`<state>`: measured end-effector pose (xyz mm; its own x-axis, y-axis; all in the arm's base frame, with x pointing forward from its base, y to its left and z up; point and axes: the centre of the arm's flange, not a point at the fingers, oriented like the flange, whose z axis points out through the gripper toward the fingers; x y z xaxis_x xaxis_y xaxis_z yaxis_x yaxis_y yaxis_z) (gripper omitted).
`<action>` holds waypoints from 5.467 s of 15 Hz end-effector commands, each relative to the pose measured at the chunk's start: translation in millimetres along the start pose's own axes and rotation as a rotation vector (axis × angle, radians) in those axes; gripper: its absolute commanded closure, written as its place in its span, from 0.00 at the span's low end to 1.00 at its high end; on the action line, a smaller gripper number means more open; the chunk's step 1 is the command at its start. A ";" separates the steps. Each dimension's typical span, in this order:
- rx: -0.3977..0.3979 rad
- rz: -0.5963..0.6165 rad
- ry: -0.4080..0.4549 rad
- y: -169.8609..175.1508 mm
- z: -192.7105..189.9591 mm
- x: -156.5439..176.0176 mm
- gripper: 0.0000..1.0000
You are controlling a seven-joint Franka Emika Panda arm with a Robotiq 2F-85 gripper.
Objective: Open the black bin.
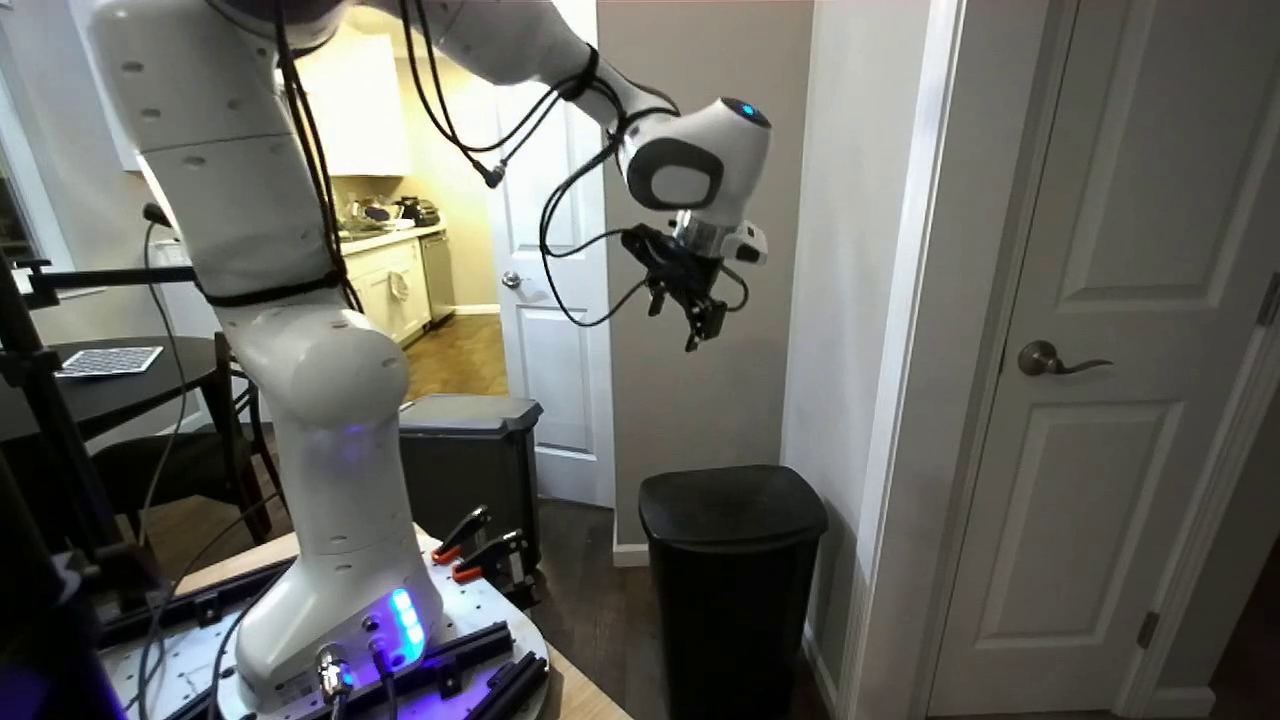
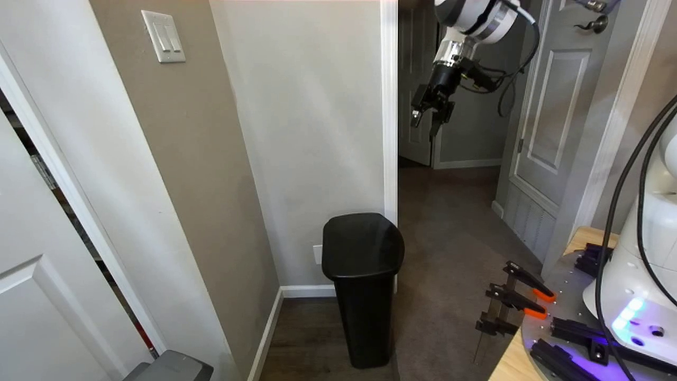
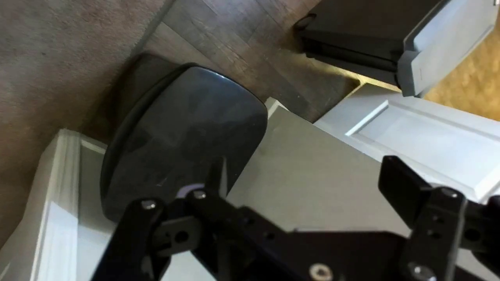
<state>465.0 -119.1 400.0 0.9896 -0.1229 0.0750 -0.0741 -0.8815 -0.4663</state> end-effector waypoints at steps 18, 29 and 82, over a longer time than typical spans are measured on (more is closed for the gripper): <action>0.338 -0.100 0.138 66.2 140.1 58.3 0.00; 0.404 0.172 0.249 158.3 216.4 103.3 0.00; 0.343 0.703 0.268 308.5 386.7 119.8 0.00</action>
<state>610.4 -242.5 -94.8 0.6605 -0.7313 -0.1702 -0.5745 -0.3463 -0.7417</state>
